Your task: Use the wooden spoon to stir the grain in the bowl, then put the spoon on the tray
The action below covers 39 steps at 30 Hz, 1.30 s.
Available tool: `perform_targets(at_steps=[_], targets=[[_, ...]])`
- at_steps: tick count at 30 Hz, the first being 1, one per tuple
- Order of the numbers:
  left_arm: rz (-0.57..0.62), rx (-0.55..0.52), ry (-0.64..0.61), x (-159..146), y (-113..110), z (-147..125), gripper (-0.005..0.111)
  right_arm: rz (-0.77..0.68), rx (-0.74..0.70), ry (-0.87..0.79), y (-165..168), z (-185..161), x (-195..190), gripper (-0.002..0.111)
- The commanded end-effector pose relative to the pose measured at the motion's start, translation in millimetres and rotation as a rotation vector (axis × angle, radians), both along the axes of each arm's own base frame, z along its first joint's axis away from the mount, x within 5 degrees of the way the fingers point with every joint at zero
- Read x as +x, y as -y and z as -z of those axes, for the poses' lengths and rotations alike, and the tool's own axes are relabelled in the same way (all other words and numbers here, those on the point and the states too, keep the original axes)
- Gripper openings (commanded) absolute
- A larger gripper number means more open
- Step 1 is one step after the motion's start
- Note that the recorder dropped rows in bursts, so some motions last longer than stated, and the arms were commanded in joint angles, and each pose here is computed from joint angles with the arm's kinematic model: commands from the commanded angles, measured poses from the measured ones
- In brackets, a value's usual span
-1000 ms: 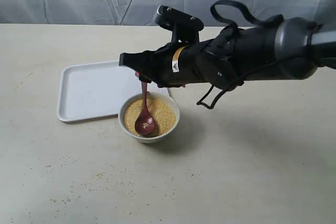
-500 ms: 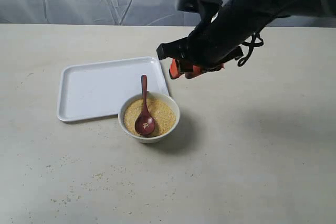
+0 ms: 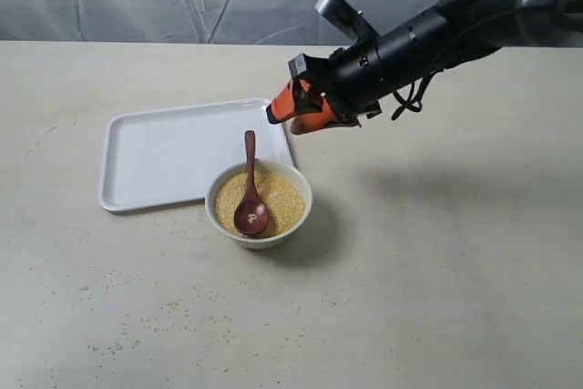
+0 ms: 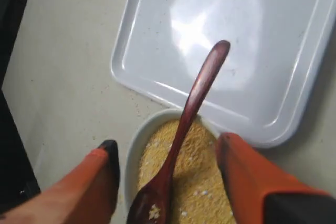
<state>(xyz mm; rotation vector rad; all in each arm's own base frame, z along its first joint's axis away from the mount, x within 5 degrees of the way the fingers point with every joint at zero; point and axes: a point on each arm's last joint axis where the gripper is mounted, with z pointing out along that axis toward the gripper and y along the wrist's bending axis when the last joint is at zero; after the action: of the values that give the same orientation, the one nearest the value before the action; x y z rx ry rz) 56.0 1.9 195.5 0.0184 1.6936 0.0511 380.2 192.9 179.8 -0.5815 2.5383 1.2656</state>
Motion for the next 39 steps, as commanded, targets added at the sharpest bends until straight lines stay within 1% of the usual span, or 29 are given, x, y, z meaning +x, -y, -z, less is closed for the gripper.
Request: perform_targets(at_steps=[1, 4, 5, 10, 13, 18, 24, 31, 32, 34, 38, 39], targets=[[-0.001, -0.006, 0.004, -0.2, 0.0, 1.1, 0.000, 0.027, 0.036, -0.006, -7.4, 26.9, 31.0, 0.057], [-0.001, -0.006, 0.004, -0.2, 0.0, 1.1, 0.000, 0.043, 0.093, -0.054, -14.5, 46.1, 43.9, 0.057], [-0.001, -0.006, 0.004, -0.2, 0.0, 1.1, 0.000, 0.042, 0.105, -0.084, -18.0, 57.7, 45.3, 0.057], [-0.001, -0.006, 0.004, -0.2, 0.0, 1.1, 0.000, 0.028, 0.127, -0.171, -36.6, 91.7, 37.5, 0.057], [-0.001, -0.006, 0.004, -0.2, 0.0, 1.1, 0.000, 0.008, 0.152, -0.175, -44.9, 91.8, 33.3, 0.057], [-0.001, -0.006, 0.004, -0.2, 0.0, 1.1, 0.000, 0.028, 0.218, -0.203, -47.5, 86.4, 34.1, 0.053], [-0.001, -0.006, 0.004, -0.2, 0.0, 1.1, 0.000, 0.003, 0.218, -0.209, -55.2, 87.0, 28.9, 0.053], [-0.001, -0.006, 0.004, -0.2, 0.0, 1.1, 0.000, 0.011, 0.206, -0.197, -65.0, 91.9, 25.8, 0.052], [-0.001, -0.006, 0.004, -0.2, 0.0, 1.1, 0.000, 0.011, 0.213, -0.195, -65.2, 91.4, 26.0, 0.049], [-0.001, -0.006, 0.004, -0.2, 0.0, 1.1, 0.000, 0.018, 0.226, -0.197, -65.7, 90.3, 26.5, 0.039], [-0.001, -0.006, 0.004, -0.2, 0.0, 1.1, 0.000, 0.045, 0.263, -0.209, -67.0, 87.3, 28.5, 0.005], [-0.001, -0.006, 0.004, -0.2, 0.0, 1.1, 0.000, 0.056, 0.277, -0.213, -67.4, 86.3, 29.3, -0.001]])
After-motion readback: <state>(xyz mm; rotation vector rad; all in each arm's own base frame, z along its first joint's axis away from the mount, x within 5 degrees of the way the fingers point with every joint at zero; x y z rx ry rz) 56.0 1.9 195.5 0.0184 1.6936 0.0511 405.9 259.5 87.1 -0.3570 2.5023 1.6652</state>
